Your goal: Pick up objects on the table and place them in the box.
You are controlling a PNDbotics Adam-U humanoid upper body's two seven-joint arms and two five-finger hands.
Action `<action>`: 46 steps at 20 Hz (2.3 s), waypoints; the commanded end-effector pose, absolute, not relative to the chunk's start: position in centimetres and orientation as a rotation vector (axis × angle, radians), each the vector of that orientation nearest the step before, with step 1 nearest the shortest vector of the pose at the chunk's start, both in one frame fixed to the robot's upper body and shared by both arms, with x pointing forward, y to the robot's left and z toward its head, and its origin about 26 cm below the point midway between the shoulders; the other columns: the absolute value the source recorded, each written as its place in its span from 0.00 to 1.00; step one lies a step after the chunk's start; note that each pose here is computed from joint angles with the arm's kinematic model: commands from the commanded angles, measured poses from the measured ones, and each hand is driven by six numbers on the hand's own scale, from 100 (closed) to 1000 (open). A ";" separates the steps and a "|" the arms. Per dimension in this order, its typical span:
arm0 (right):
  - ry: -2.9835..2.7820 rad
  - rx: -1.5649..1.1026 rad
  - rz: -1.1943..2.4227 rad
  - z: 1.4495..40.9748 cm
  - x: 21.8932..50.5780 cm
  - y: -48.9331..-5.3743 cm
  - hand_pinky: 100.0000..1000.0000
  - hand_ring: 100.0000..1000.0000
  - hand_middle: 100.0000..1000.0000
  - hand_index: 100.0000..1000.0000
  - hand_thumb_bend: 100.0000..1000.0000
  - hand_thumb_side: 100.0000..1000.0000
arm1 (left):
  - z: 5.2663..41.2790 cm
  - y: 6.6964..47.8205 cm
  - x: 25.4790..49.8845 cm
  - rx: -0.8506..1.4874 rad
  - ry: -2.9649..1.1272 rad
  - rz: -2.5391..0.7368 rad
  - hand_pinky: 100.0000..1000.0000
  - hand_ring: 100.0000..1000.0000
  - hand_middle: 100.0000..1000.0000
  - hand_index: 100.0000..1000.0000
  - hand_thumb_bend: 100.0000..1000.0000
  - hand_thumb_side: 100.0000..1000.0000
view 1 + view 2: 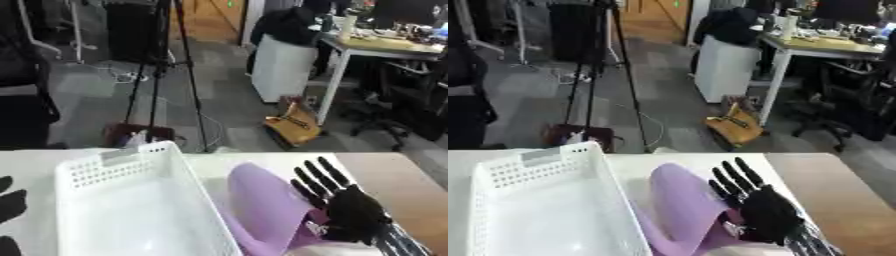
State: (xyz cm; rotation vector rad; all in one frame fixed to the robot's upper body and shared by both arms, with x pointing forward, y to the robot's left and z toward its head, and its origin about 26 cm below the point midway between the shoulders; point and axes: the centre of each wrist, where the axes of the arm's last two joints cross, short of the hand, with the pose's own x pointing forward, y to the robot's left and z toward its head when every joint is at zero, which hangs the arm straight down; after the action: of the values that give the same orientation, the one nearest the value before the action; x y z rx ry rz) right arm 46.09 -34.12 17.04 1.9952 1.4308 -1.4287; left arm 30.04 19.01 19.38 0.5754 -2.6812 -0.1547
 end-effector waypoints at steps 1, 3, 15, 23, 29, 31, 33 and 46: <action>1.381 2.013 -1.388 19.1 46.0 -35.1 0.94 0.95 0.94 1.00 0.09 1.00 | 19.9 18.9 29.8 0.561 -2.704 -0.152 0.72 0.76 0.80 0.74 0.00 0.72; 1.378 2.014 -1.387 19.1 46.1 -35.1 0.94 0.95 0.94 1.00 0.10 1.00 | 19.9 18.8 29.8 0.560 -2.704 -0.153 0.72 0.76 0.80 0.74 0.00 0.72; 1.329 2.031 -1.439 19.5 45.9 -35.7 0.96 0.98 0.98 1.00 0.19 1.00 | 19.8 18.9 29.7 0.558 -2.699 -0.163 0.72 0.76 0.80 0.74 0.00 0.72; 1.302 2.048 -1.475 20.7 46.0 -35.5 0.96 0.98 0.98 1.00 0.19 1.00 | 19.7 18.9 29.7 0.558 -2.695 -0.170 0.72 0.77 0.80 0.74 0.00 0.72; 1.297 2.036 -1.485 20.9 46.2 -35.3 0.97 0.98 0.97 1.00 0.18 1.00 | 19.8 18.8 29.7 0.554 -2.699 -0.178 0.72 0.77 0.81 0.74 0.00 0.72; 1.292 2.033 -1.488 20.9 46.3 -35.4 0.97 0.98 0.97 1.00 0.18 1.00 | 19.8 18.8 29.7 0.553 -2.701 -0.180 0.72 0.77 0.81 0.74 0.00 0.72; 1.291 2.030 -1.490 20.9 46.3 -35.4 0.97 0.98 0.97 1.00 0.18 1.00 | 19.9 18.8 29.7 0.552 -2.702 -0.181 0.72 0.77 0.81 0.74 0.00 0.72; 1.298 1.996 -1.512 20.4 46.5 -35.1 0.95 0.96 0.95 1.00 0.13 1.00 | 20.0 18.7 29.8 0.549 -2.709 -0.188 0.72 0.77 0.81 0.74 0.00 0.72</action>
State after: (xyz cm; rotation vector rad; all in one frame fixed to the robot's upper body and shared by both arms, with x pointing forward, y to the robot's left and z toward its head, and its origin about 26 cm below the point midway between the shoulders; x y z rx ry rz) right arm 46.59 -34.11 18.90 1.9833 1.3472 -1.5294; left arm 30.00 18.85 19.35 0.5603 -2.6804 -0.1859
